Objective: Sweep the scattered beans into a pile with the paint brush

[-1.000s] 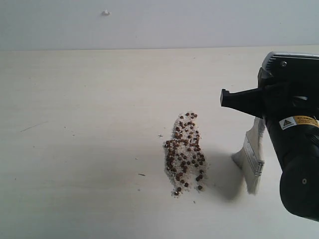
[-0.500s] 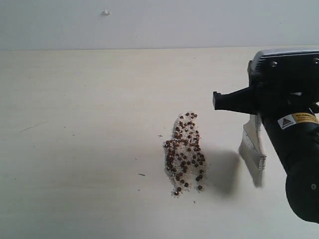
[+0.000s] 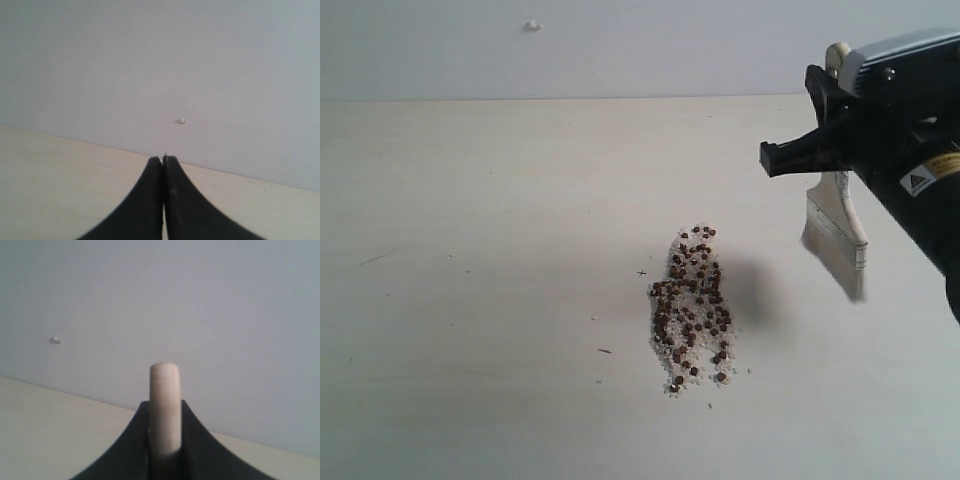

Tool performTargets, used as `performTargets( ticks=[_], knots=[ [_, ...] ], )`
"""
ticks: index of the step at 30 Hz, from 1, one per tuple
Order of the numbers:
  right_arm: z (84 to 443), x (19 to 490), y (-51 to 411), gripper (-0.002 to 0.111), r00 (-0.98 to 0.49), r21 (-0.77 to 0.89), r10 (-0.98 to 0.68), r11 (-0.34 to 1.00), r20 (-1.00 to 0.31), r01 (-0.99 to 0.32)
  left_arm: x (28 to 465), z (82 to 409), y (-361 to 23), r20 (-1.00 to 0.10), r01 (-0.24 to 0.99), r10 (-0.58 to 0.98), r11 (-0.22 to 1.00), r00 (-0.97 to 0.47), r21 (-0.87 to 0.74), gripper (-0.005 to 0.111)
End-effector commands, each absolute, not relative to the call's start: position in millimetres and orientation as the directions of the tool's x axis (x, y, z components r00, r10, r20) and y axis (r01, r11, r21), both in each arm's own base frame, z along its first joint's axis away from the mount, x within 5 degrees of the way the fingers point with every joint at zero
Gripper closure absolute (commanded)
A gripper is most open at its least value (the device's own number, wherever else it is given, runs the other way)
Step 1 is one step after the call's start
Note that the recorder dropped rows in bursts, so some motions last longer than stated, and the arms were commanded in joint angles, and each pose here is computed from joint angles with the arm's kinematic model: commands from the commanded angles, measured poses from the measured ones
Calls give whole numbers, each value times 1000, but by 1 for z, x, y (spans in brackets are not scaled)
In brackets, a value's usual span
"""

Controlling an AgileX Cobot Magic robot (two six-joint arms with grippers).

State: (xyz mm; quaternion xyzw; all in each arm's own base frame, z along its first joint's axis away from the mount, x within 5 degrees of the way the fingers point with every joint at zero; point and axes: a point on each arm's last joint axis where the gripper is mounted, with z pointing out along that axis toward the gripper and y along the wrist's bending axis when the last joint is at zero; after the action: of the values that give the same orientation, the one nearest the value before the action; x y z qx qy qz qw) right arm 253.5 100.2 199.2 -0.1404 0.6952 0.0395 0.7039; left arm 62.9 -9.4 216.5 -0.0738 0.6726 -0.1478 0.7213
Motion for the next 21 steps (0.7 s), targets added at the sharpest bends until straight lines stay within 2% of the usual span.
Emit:
performTargets(
  ticks=[1, 6, 10, 16, 21],
  knots=[
    [213, 275, 98, 108, 43, -142, -137, 903, -990, -407, 63, 216, -9, -946, 115, -319, 943, 54, -311, 107],
    [227, 304, 95, 108, 67, -90, -65, 869, -996, -487, 63, 216, -9, -946, 115, -319, 943, 54, -311, 107],
    [224, 330, 98, 108, 54, -23, 9, 815, -999, -579, 63, 216, -9, -946, 115, -319, 943, 54, -311, 107],
    [207, 366, 93, 108, 60, 104, 198, 721, -978, -685, 63, 216, -9, -946, 115, -319, 943, 54, -311, 107],
    [182, 400, 92, 108, -30, 170, 218, 662, -975, -730, 63, 216, -9, -946, 115, -319, 943, 54, -311, 107]
  ],
)
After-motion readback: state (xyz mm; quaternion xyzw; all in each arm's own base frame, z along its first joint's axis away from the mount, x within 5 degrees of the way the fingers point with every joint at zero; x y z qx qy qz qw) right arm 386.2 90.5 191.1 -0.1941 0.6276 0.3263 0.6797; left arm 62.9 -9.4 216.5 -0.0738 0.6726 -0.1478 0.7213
